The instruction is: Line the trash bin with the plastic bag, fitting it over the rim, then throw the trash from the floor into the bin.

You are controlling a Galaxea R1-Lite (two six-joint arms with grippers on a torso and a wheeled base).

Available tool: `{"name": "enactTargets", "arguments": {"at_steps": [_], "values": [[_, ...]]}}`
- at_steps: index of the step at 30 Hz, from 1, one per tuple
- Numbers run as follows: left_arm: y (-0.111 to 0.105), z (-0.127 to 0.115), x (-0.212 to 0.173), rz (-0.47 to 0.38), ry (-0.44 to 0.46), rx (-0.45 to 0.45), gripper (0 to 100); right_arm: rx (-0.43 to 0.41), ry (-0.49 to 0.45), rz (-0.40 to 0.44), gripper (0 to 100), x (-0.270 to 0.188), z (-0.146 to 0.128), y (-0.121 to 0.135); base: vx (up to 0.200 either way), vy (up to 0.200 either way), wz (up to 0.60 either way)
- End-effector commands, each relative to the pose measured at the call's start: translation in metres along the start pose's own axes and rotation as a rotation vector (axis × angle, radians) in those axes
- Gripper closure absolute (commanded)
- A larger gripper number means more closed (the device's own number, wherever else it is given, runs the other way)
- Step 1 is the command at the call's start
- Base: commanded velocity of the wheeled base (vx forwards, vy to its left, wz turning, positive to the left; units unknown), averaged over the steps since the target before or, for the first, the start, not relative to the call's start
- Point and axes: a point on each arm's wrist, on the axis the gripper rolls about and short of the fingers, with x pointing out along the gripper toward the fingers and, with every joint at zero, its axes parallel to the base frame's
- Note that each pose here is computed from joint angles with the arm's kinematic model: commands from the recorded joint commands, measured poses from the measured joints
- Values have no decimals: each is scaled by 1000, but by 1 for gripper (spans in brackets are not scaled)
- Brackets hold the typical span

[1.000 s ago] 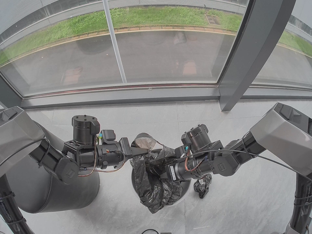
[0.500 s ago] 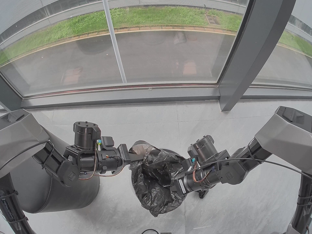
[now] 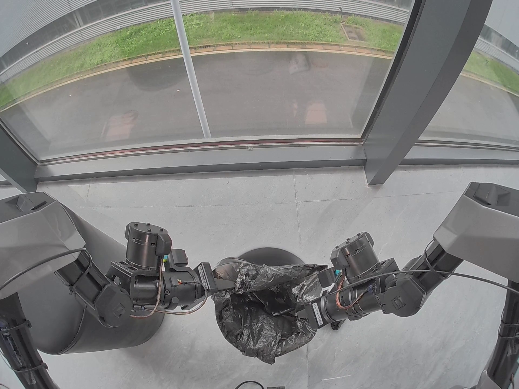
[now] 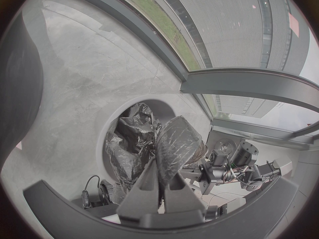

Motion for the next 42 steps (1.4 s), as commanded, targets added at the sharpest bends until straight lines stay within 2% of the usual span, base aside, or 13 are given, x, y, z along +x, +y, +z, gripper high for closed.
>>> {"name": "enactTargets", "arguments": {"at_steps": [1, 4, 9, 16, 24, 32, 42], "values": [[0, -8, 2, 12, 21, 1, 100, 8, 6, -31, 100, 14, -8, -7, 0, 0, 0], [0, -9, 3, 14, 24, -1, 100, 5, 1, -33, 100, 15, -7, -7, 0, 0, 0], [5, -12, 8, 80, 25, -14, 100, 4, -9, -65, 100, 15, -6, -9, 0, 0, 0], [12, -12, 14, 155, -12, 56, 100, 3, -20, -146, 100, 9, -9, -15, 0, 0, 0], [12, -13, 15, 155, -12, 58, 100, -26, -35, -266, 100, 4, -12, -16, 0, 0, 0], [13, -13, 15, 158, -9, 55, 100, -31, -47, -326, 100, 0, -14, -15, 0, 0, 0], [14, -13, 15, 159, -9, 54, 100, -33, -57, -338, 100, -4, -14, -12, 0, 0, 0]]}}
